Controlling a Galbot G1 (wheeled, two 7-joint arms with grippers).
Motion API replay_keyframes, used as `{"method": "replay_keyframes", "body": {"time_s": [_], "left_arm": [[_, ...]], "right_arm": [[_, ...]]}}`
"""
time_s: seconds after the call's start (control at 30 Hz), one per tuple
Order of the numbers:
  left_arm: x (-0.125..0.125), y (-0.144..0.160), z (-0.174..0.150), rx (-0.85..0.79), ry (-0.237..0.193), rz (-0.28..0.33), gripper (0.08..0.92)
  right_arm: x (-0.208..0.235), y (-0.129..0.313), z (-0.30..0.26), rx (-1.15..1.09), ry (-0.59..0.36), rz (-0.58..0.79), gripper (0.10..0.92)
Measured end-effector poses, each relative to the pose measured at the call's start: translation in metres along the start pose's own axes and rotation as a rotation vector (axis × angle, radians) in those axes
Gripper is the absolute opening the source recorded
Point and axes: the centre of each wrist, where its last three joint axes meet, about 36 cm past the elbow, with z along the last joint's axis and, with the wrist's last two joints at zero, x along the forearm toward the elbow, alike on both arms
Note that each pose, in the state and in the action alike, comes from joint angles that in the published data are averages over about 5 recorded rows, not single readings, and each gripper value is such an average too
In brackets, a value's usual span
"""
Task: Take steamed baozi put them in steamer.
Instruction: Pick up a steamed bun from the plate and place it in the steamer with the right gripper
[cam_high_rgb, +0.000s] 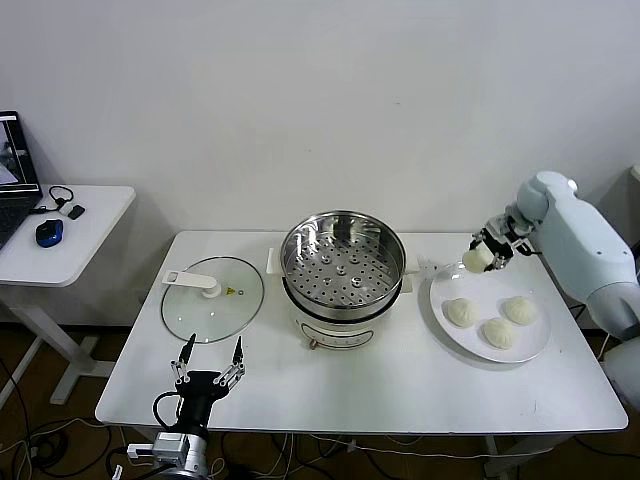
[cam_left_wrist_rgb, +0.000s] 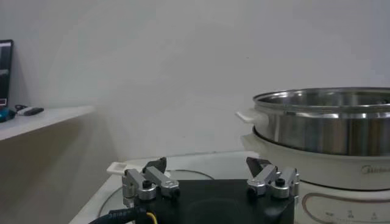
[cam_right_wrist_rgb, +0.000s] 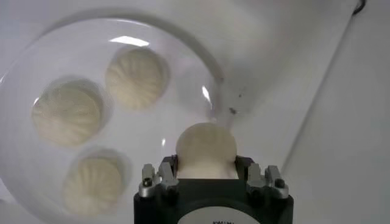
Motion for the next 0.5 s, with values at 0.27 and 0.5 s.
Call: {"method": "replay_keyframes", "body": {"time_s": [0.27, 0.5], "left_arm": [[0.001, -0.001, -0.002, 0.000, -0.003, 0.003, 0.823], [0.005, -0.001, -0.003, 0.001, -0.006, 0.004, 0.823]], "right_arm": [[0.061, -0.049, -0.057, 0.192, -0.028, 0.065, 0.611], [0.093, -0.085, -0.107, 0.339, -0.040, 0.079, 0.611]]}}
